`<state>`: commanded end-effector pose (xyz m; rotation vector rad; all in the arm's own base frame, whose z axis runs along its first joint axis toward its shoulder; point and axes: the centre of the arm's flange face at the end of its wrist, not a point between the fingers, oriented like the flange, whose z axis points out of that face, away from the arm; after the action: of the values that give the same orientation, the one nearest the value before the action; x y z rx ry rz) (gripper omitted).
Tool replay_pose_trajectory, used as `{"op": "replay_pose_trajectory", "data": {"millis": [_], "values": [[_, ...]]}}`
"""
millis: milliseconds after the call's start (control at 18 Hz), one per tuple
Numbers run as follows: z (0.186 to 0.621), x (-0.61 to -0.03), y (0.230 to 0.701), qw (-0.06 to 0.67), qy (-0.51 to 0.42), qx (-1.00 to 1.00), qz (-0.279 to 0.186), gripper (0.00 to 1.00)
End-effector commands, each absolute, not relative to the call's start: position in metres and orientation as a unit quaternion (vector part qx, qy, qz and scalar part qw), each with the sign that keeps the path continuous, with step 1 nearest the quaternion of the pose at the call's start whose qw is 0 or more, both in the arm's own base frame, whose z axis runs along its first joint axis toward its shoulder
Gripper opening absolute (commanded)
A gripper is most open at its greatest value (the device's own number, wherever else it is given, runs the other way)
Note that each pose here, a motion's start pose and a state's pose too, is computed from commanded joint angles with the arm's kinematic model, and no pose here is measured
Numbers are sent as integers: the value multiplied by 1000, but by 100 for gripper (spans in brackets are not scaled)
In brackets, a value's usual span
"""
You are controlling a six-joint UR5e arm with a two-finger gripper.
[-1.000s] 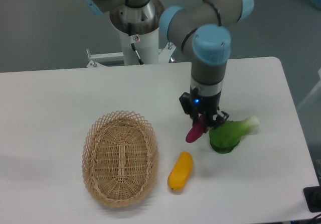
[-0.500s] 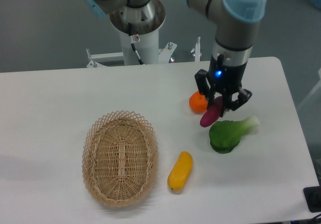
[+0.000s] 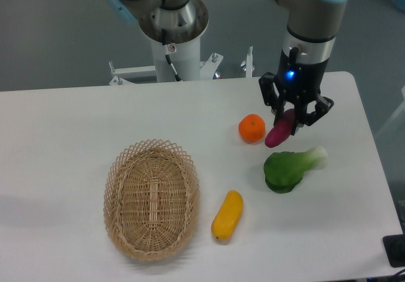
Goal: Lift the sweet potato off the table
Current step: 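Lift the held sweet potato up off the table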
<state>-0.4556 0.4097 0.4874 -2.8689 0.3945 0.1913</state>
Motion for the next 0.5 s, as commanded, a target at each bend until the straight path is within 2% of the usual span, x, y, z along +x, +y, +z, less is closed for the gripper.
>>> {"op": "replay_pose_trajectory", "data": {"millis": [500], "values": [[488, -455, 411, 120, 136, -981, 67, 32]]}}
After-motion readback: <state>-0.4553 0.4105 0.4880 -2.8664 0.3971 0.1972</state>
